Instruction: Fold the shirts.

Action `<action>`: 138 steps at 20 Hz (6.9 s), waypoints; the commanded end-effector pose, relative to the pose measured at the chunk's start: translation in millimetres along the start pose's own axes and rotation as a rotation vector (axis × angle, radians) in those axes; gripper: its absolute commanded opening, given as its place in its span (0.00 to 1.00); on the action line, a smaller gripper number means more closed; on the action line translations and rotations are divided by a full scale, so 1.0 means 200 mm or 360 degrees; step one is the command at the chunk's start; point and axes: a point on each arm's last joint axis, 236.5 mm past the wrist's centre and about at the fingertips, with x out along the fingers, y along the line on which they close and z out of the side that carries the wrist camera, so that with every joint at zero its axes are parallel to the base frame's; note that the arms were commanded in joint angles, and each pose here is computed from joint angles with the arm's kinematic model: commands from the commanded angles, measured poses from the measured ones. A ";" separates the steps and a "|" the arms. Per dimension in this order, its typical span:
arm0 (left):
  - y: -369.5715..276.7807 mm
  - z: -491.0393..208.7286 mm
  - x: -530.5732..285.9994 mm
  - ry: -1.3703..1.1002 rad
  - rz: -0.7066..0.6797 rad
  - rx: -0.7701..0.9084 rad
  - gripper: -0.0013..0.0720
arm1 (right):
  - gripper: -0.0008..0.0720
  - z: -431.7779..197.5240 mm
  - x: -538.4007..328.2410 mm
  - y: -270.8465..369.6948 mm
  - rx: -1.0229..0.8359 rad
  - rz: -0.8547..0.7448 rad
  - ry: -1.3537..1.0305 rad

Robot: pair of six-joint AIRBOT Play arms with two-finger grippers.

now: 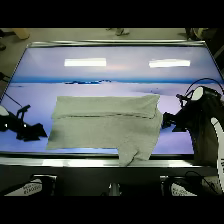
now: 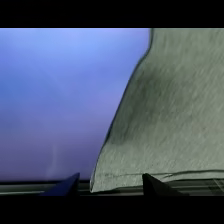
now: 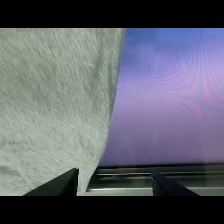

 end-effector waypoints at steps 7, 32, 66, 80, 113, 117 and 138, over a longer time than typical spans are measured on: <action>-0.04 -0.12 0.27 -0.0119 -0.0136 -0.0098 0.67 | 0.63 -0.05 0.03 -0.01 -0.0026 0.0025 -0.0111; -0.06 -0.02 0.21 -0.0292 -0.0117 -0.0077 0.05 | 0.04 -0.46 0.56 0.28 0.0108 0.0361 -0.0003; -0.54 1.04 -0.58 -0.0804 -0.0300 0.0209 1.00 | 1.00 0.74 0.23 0.33 0.0105 0.0493 -0.0163; -1.60 0.72 -0.08 -0.0582 -0.0703 0.0567 0.06 | 0.04 0.60 -0.39 0.97 -0.0209 0.1039 -0.0402; -1.35 0.45 -1.43 -0.1606 -0.0701 0.0794 0.05 | 0.93 0.54 -0.06 0.76 -0.0082 0.0582 -0.0154; -1.33 0.46 -1.40 -0.1586 -0.0669 0.0773 0.05 | 0.94 0.40 0.21 0.65 -0.0023 0.0477 0.0018; -1.27 0.48 -1.36 -0.1562 -0.0573 0.0772 0.05 | 0.04 0.66 -1.51 -0.30 0.0575 0.1123 -0.1121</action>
